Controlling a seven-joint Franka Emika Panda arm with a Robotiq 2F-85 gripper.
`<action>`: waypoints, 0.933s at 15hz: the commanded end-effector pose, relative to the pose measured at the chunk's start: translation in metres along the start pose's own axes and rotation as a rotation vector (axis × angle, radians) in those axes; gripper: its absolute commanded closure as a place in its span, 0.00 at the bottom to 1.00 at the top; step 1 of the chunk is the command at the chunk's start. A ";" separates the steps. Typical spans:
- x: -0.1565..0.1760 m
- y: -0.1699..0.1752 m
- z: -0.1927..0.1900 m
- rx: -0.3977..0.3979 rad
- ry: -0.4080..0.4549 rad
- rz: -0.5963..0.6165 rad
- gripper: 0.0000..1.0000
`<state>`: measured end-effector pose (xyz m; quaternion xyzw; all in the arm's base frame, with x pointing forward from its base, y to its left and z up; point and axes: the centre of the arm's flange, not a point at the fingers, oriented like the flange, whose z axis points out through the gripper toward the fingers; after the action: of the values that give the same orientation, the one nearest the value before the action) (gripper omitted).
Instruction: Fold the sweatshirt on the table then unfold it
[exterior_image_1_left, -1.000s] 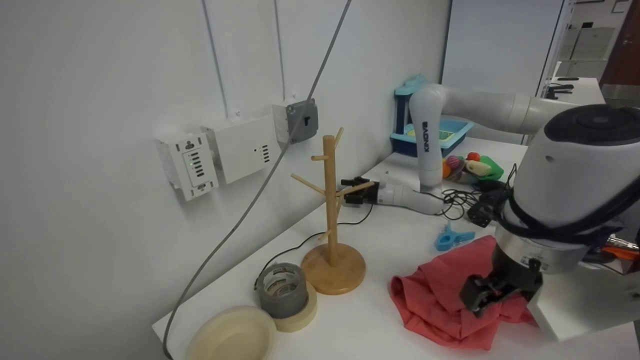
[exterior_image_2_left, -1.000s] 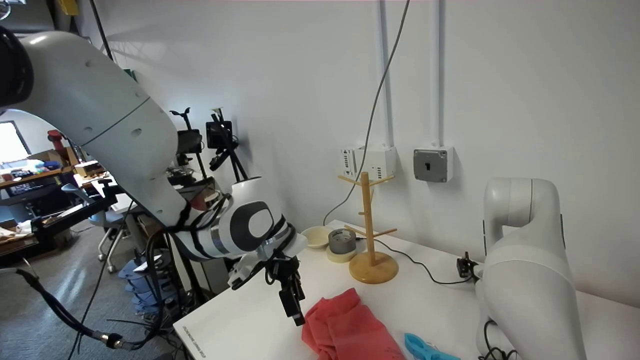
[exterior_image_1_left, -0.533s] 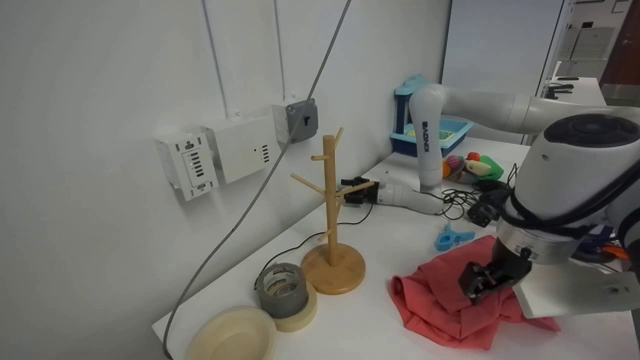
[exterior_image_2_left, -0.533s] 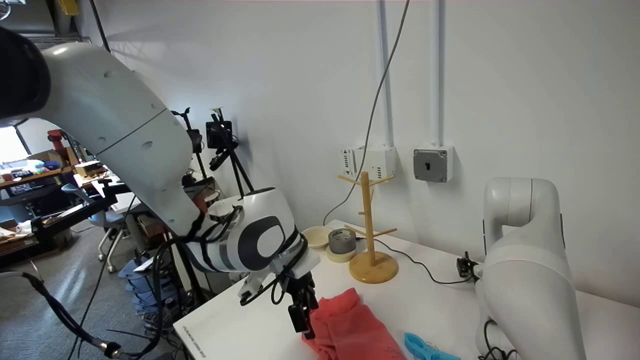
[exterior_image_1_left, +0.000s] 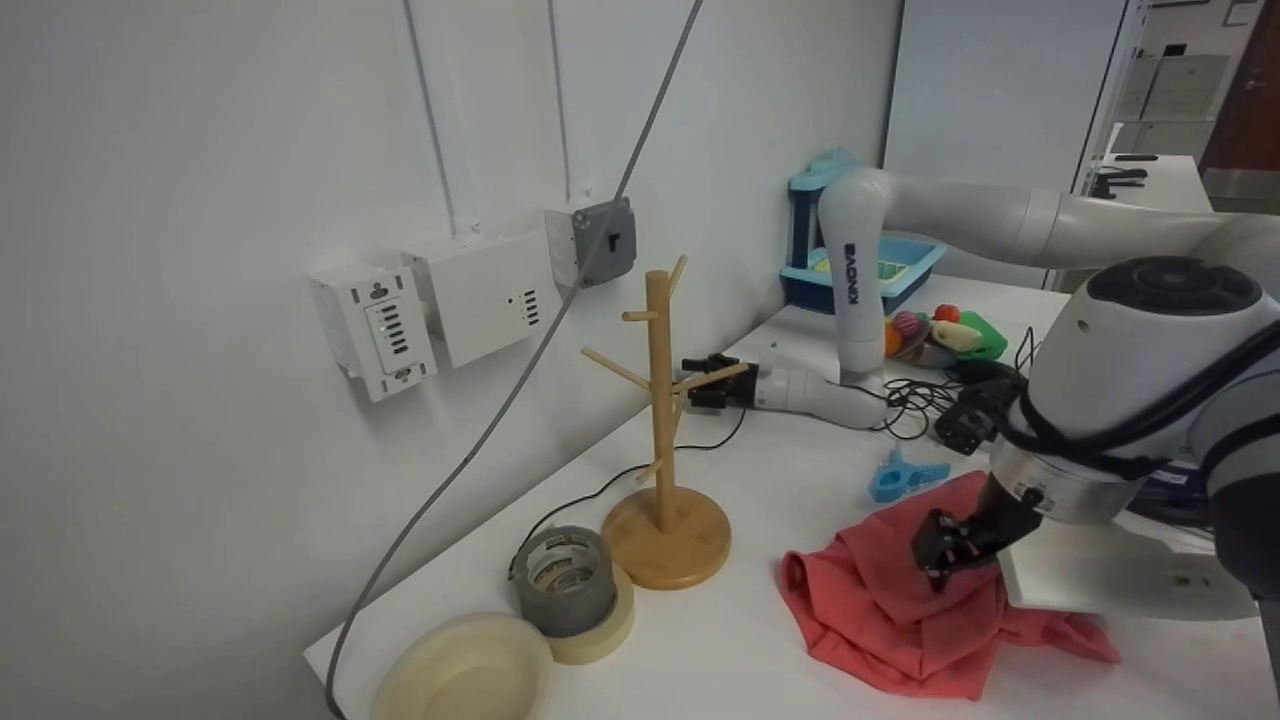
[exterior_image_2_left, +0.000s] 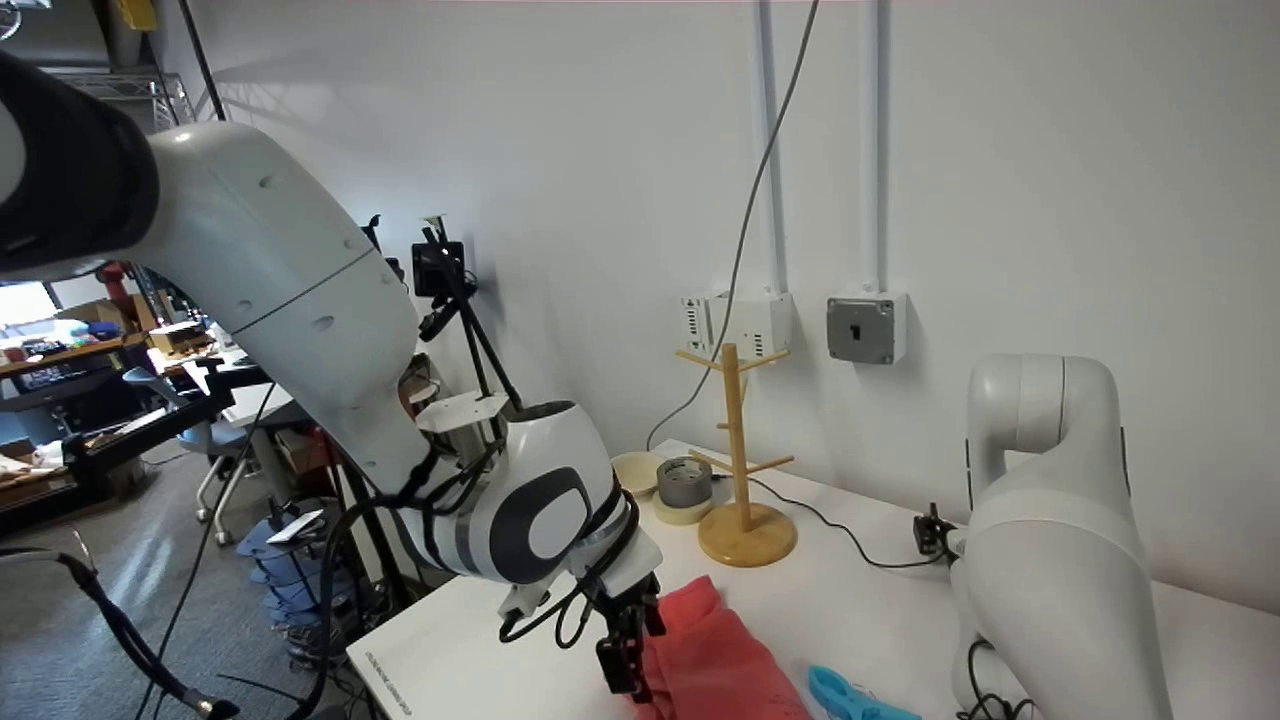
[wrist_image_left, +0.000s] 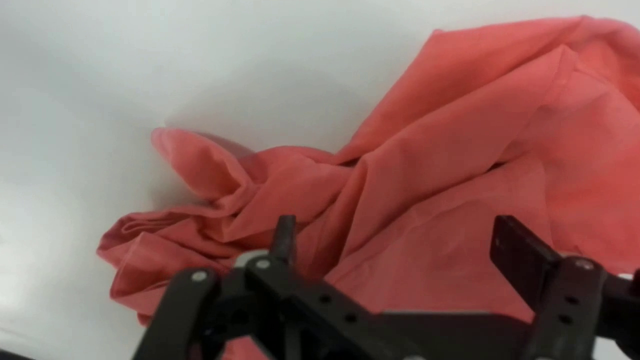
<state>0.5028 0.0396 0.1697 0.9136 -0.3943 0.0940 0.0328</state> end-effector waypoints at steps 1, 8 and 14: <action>0.004 -0.007 0.007 0.023 0.037 0.034 0.13; 0.013 -0.006 0.011 0.018 0.075 0.037 0.77; 0.011 0.000 0.015 0.000 0.066 0.042 0.67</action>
<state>0.5132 0.0269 0.1610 0.9046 -0.4060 0.1208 0.0473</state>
